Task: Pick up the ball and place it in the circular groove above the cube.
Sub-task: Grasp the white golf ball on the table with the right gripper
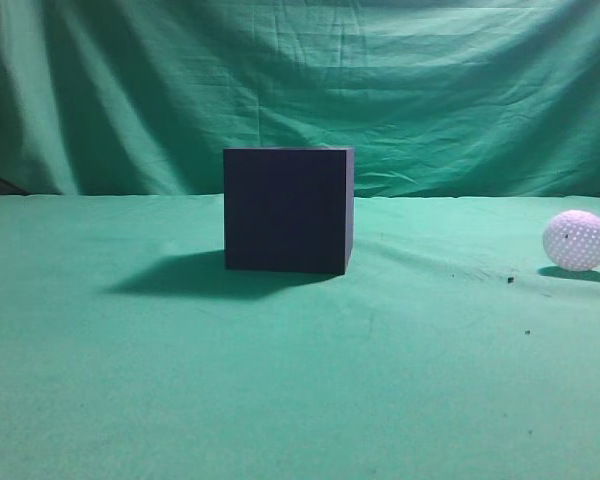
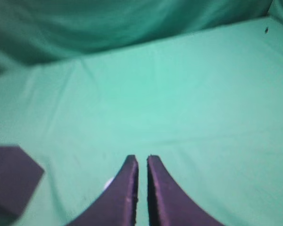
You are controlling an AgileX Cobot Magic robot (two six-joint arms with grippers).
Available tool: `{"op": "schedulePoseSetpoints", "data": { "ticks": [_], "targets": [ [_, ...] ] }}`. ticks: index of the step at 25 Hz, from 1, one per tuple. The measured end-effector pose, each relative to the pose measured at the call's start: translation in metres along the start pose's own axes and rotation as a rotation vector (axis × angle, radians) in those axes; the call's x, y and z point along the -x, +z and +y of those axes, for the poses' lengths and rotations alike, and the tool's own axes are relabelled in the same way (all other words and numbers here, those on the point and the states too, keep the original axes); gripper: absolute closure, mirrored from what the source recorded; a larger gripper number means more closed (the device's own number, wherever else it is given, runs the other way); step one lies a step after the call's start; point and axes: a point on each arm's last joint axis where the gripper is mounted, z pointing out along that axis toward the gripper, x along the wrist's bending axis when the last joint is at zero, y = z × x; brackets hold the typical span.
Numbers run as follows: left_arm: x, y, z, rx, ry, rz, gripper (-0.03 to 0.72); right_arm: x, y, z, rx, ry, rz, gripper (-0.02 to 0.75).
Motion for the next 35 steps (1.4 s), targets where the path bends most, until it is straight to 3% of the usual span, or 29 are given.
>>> {"op": "schedulePoseSetpoints", "data": {
  "ticks": [2,3,4,9,14,19,20,21,27,29,35],
  "targets": [
    [0.000,0.000,0.000,0.000,0.000,0.000,0.688,-0.004,0.012,0.007,-0.142,-0.118,0.008,0.689],
    [0.000,0.000,0.000,0.000,0.000,0.000,0.688,-0.007,0.017,0.014,-0.201,-0.180,0.021,0.738],
    [0.000,0.000,0.000,0.000,0.000,0.000,0.688,-0.009,0.024,0.019,-0.280,-0.211,0.034,0.738],
    [0.000,0.000,0.000,0.000,0.000,0.000,0.688,-0.019,0.062,0.031,-0.559,-0.266,0.084,0.738],
    [0.000,0.000,0.000,0.000,0.000,0.000,0.688,-0.047,0.095,0.028,-0.745,-0.376,0.149,0.738],
    [0.000,0.000,0.000,0.000,0.000,0.000,0.688,-0.065,0.126,0.019,-0.839,-0.487,0.116,0.738],
    [0.000,0.000,0.000,0.000,0.000,0.000,0.688,-0.066,0.133,0.016,-0.854,-0.501,0.112,0.689],
    [0.000,0.000,0.000,0.000,0.000,0.000,0.688,-0.066,0.138,0.015,-0.866,-0.509,0.107,0.689],
    [0.000,0.000,0.000,0.000,0.000,0.000,0.688,-0.067,0.174,-0.003,-0.939,-0.487,0.067,0.255],
    [0.000,0.000,0.000,0.000,0.000,0.000,0.688,-0.066,0.184,-0.006,-0.932,-0.481,0.047,0.150],
    [0.000,0.000,0.000,0.000,0.000,0.000,0.688,-0.066,0.206,-0.016,-0.911,-0.446,0.011,0.130]
  ]
}}
